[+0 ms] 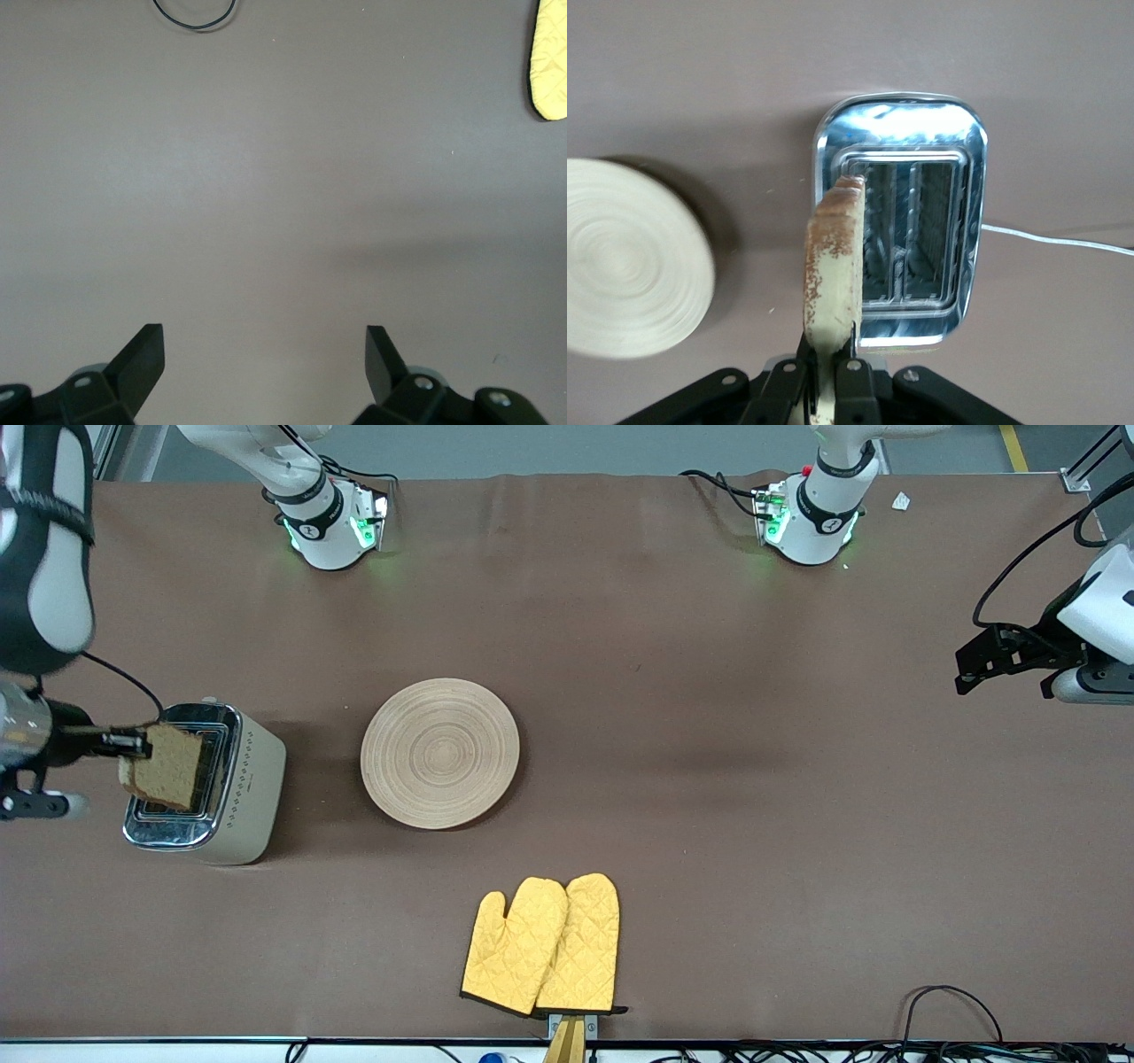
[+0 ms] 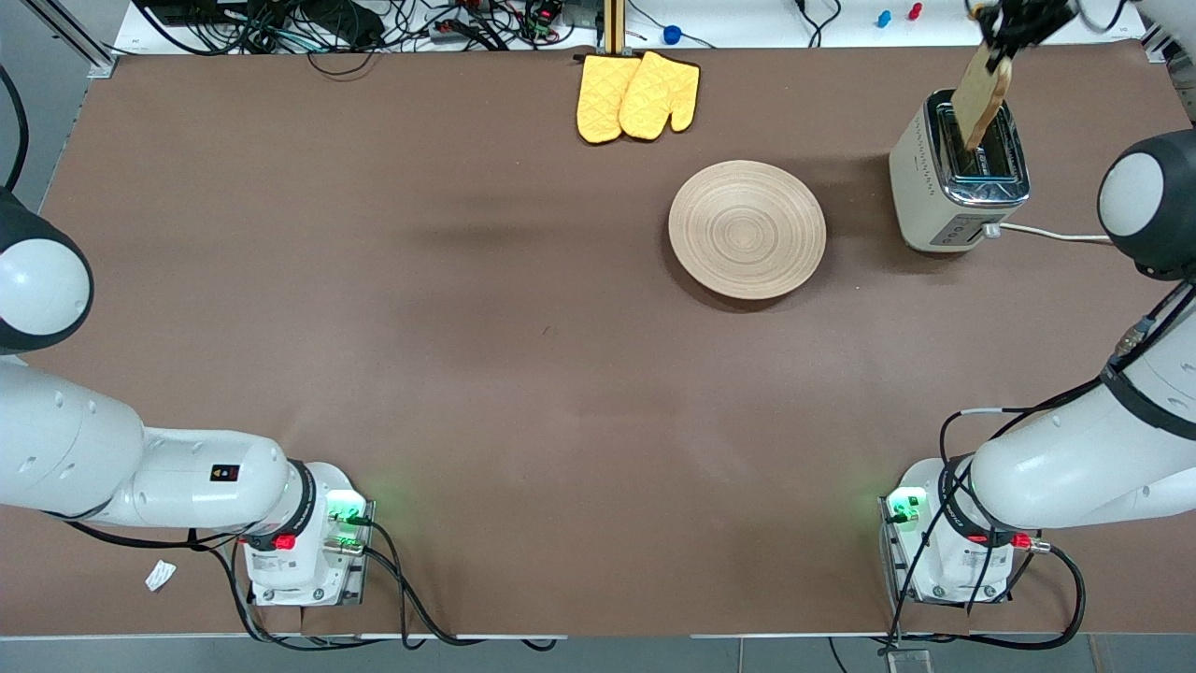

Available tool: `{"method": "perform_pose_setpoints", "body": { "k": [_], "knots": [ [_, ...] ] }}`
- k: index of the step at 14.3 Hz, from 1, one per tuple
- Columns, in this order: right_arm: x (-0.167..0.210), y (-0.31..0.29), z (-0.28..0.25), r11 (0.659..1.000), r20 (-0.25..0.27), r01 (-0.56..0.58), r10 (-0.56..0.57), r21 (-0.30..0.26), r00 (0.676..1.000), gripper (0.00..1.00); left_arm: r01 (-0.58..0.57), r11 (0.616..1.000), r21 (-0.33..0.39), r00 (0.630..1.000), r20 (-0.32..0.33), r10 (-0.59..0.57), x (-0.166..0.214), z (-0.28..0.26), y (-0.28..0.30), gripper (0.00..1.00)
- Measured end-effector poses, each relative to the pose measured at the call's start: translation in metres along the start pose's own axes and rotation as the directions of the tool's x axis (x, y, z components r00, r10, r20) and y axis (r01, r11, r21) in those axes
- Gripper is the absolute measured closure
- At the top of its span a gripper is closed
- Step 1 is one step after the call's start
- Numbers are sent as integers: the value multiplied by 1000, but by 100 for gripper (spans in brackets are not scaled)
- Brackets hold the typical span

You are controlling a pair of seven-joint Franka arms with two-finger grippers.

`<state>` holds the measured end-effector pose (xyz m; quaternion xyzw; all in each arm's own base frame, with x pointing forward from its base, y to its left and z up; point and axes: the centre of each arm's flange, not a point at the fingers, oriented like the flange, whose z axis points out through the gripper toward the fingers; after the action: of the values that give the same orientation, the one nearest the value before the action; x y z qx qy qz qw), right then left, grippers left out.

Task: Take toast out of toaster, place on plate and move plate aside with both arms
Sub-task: 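Carry the toast onto the plate while the left gripper reaches the plate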

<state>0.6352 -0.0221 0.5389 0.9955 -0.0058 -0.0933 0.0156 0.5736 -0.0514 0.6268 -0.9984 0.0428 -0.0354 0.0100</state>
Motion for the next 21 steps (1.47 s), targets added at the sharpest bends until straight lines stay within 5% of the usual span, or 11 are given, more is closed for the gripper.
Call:
{"method": "perform_pose_setpoints", "body": {
  "k": [2, 7, 10, 13, 17, 21],
  "knots": [
    [-10, -48, -24, 1000, -17, 6, -5, 30, 1000, 90, 0, 1000, 0, 1000, 2, 0, 0, 1, 0, 0],
    [7, -172, 24, 964, 3, -71, 73, 258, 997, 90, -2, 1000, -28, 998, 70, 4, 3, 23, 4, 0],
    [12, -233, 98, 938, -2, -84, 90, 338, 996, 90, 28, 979, -202, 982, 189, 11, 15, 81, 31, 0],
    [6, -266, 146, 919, -22, -100, 118, 382, 993, 90, 118, 918, -379, 949, 315, 8, 36, 166, 62, 0],
    [0, -255, 181, 928, 20, -93, 93, 360, 996, 90, 233, 802, -550, 923, 385, -4, 57, 268, 134, 0],
    [-7, -250, 213, 900, 80, -130, 106, 415, 991, 90, 356, 677, -644, 889, 457, -31, 54, 362, 207, 0]
  ]
}}
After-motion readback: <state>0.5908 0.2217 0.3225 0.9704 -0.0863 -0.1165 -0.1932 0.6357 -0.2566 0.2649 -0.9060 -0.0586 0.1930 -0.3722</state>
